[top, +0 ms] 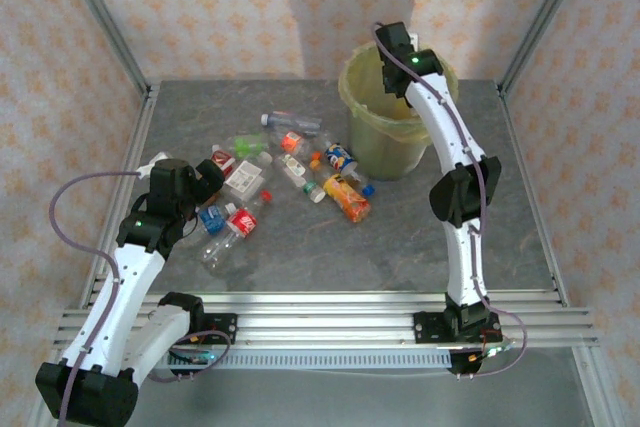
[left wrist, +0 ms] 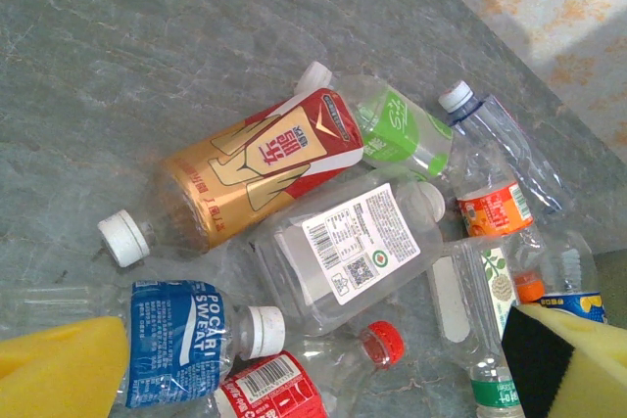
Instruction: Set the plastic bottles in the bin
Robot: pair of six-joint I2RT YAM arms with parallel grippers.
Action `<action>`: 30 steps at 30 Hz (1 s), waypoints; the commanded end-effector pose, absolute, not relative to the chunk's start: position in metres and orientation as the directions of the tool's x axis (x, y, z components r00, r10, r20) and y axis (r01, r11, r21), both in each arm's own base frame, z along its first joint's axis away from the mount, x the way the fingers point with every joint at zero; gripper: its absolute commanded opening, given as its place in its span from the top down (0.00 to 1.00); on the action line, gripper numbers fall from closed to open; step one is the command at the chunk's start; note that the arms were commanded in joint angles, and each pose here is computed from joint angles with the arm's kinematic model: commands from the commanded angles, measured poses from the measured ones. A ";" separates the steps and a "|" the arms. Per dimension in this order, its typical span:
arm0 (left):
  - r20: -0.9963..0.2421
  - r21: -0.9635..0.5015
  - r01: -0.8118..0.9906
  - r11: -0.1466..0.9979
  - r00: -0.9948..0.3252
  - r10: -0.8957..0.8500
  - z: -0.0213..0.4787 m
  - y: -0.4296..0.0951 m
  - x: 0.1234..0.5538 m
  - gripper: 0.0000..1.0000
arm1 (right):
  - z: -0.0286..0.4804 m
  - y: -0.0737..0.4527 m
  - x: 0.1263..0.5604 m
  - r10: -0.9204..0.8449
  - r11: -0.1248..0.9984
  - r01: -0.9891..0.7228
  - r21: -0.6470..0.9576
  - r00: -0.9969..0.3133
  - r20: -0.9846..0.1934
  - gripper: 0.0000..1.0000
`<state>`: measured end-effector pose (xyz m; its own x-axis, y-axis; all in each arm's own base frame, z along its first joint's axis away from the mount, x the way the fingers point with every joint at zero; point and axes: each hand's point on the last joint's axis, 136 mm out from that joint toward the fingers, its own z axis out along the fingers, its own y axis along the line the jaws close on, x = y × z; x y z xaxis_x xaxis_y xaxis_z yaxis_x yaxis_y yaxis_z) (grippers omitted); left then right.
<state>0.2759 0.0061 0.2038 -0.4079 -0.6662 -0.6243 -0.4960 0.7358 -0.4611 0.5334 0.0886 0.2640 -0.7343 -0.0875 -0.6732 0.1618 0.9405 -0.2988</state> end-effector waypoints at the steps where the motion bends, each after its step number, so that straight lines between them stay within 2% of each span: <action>1: -0.638 -0.450 -0.492 0.745 -0.406 -0.654 0.208 0.009 0.273 0.00 | 0.236 0.073 0.520 -0.055 0.935 0.172 -0.309 -0.792 -0.608 0.81; 6: -0.638 -0.450 -0.488 0.748 -0.410 -0.652 0.208 0.008 0.273 0.00 | 0.218 0.070 0.515 -0.065 0.930 0.157 -0.331 -0.818 -0.572 0.68; 9: -0.637 -0.449 -0.486 0.750 -0.414 -0.650 0.209 0.008 0.272 0.00 | 0.212 0.068 0.514 -0.068 0.925 0.158 -0.346 -0.826 -0.560 0.51; 12: -0.636 -0.445 -0.484 0.754 -0.421 -0.646 0.209 0.007 0.272 0.00 | 0.216 0.068 0.514 -0.066 0.926 0.161 -0.341 -0.821 -0.566 0.28; 16: -0.637 -0.429 -0.479 0.766 -0.440 -0.633 0.209 0.007 0.271 0.00 | 0.229 0.069 0.515 -0.062 0.932 0.164 -0.322 -0.805 -0.590 0.09; 20: -0.641 -0.410 -0.477 0.778 -0.456 -0.617 0.208 0.007 0.269 0.00 | 0.244 0.071 0.515 -0.059 0.938 0.168 -0.302 -0.784 -0.618 0.00; 26: -0.641 -0.381 -0.447 0.810 -0.504 -0.579 0.207 0.001 0.268 0.03 | 0.266 0.075 0.510 -0.046 0.954 0.160 -0.255 -0.760 -0.648 0.01; 30: -0.632 -0.294 -0.424 0.857 -0.586 -0.507 0.201 -0.006 0.262 0.04 | 0.288 0.081 0.502 -0.020 0.971 0.147 -0.186 -0.730 -0.683 0.01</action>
